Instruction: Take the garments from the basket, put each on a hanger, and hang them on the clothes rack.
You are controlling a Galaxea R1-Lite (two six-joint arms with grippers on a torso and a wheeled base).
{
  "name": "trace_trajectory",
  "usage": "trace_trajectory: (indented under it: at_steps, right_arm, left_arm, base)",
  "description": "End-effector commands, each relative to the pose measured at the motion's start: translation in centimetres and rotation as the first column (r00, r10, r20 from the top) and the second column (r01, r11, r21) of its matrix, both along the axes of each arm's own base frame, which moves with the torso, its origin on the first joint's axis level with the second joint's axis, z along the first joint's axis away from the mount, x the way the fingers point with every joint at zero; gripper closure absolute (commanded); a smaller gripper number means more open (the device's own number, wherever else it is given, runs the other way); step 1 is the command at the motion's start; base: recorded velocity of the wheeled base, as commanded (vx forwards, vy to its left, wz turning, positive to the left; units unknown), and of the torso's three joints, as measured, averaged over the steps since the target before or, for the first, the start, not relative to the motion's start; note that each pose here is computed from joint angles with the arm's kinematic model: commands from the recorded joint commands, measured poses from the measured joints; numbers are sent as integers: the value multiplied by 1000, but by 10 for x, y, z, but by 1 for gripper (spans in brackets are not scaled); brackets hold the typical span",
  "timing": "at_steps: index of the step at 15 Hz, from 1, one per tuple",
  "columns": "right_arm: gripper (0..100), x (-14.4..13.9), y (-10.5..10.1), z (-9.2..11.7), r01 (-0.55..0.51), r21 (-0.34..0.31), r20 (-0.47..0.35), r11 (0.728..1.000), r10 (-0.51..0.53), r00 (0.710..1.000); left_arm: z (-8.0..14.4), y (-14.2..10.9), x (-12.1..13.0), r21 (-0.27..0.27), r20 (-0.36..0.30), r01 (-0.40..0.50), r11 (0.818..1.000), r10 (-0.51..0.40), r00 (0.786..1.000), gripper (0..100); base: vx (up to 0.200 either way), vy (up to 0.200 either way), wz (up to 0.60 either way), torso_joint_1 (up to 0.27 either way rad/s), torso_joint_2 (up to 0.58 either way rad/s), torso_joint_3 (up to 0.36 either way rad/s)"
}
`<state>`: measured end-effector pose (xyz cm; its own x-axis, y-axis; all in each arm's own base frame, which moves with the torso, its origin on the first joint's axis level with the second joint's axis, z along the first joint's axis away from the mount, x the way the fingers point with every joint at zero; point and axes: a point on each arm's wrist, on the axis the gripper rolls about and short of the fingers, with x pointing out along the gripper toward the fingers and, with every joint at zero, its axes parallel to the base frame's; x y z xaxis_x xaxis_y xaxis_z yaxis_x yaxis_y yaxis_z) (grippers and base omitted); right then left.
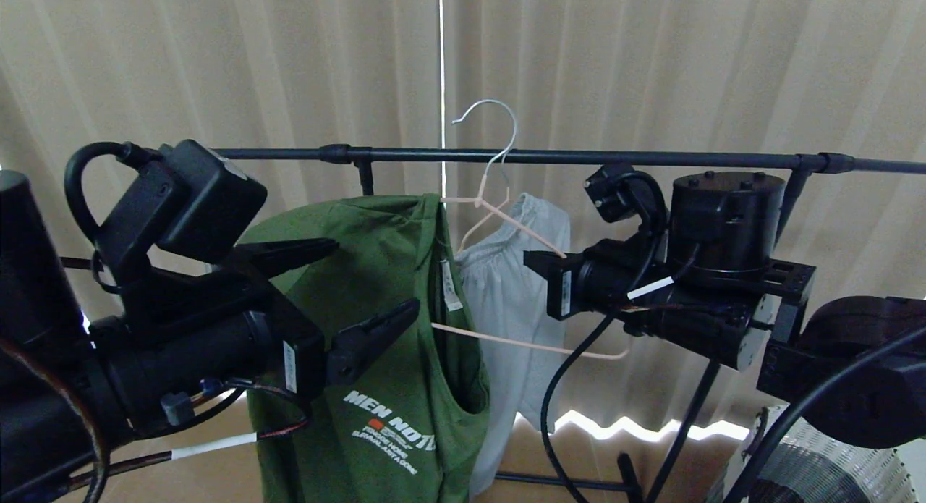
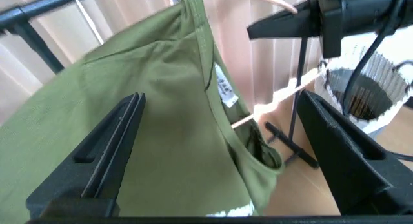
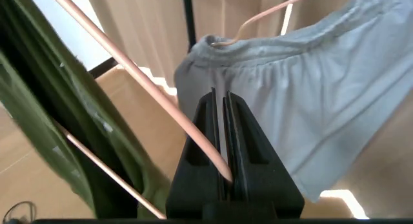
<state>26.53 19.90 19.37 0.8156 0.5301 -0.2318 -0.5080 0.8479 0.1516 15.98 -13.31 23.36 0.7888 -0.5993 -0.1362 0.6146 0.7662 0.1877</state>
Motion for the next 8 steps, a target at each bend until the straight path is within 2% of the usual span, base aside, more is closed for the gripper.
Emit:
trace_trajectory:
  at_steps: [1, 3, 4, 5, 6, 7, 8]
  right_arm:
    - [100, 0, -15, 7, 33, -7, 19, 999, -33, 999]
    - [100, -6, -27, 14, 51, -33, 32, 998, -50, 998]
    - [100, -10, -34, 18, 66, -51, 50, 997, -64, 997]
    - [100, -18, -44, 21, 77, -101, 89, 992, -68, 994]
    - [100, -23, -50, 20, 78, -132, 104, 988, -65, 992]
    - [100, -28, -53, 20, 78, -144, 111, 986, -62, 992]
    - [100, -34, -57, 21, 78, -144, 114, 987, -61, 992]
  left_arm:
    - [9, 6, -6, -25, 35, -7, 1000, 8, 999, 0]
    - [15, 14, -6, -11, 78, -30, 999, 31, 996, 0]
    - [17, 19, -4, 18, 114, -55, 998, 53, 992, 0]
    - [19, 26, 0, 79, 166, -95, 992, 80, 983, 0]
    - [18, 27, 2, 115, 186, -91, 989, 69, 980, 0]
    - [16, 26, 3, 142, 196, -66, 988, 37, 980, 0]
    - [14, 24, 8, 192, 214, -38, 981, -4, 977, 0]
  base:
    - [0, 0, 0, 0, 0, 0]
    - [0, 0, 0, 0, 0, 0]
    - [0, 0, 0, 0, 0, 0]
    - [0, 0, 0, 0, 0, 0]
    - [0, 0, 0, 0, 0, 0]
    - [0, 0, 0, 0, 0, 0]
    - [0, 0, 0, 0, 0, 0]
